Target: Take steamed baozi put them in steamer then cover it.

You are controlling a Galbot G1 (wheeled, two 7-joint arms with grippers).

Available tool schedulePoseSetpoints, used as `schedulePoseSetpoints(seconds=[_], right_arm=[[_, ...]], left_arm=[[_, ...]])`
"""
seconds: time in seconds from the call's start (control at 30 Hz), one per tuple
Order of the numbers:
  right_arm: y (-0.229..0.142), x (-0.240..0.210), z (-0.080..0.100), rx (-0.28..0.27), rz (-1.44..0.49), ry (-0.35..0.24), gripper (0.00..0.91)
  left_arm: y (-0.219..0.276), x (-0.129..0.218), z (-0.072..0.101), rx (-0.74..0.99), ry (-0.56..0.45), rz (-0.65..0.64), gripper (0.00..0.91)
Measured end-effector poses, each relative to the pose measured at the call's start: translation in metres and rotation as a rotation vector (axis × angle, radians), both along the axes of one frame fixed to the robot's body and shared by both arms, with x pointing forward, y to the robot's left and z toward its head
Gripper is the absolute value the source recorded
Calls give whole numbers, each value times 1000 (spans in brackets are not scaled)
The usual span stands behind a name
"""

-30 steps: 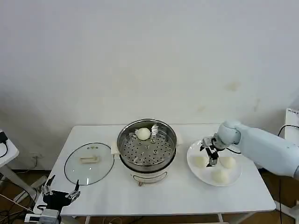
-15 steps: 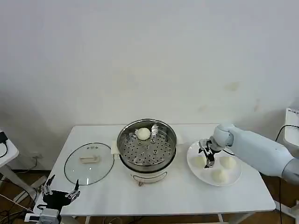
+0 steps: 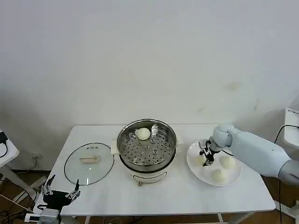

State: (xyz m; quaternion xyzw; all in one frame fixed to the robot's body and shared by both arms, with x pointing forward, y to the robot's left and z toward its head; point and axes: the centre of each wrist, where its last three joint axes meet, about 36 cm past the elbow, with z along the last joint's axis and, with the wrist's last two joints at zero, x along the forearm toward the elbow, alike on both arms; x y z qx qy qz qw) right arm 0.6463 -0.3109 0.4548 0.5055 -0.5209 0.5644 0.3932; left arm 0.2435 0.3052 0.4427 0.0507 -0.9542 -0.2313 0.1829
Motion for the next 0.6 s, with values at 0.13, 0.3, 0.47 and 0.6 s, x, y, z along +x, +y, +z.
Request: schedulePoseSetpoints(seconds=[0.13, 0.3, 0.47, 0.6], right_arm=[[-4, 1, 18, 5, -3, -21, 615], [-9, 2, 51, 20, -5, -59, 615], [-6, 5, 91, 42, 2, -109, 615], [3, 9, 131, 65, 12, -160, 615]], left_arm=[[-1, 1, 0, -2, -2, -4, 907], [-2, 3, 1, -1, -7, -11, 907], [-3, 6, 3, -1, -14, -19, 907], [-4, 6, 6, -4, -22, -23, 907]])
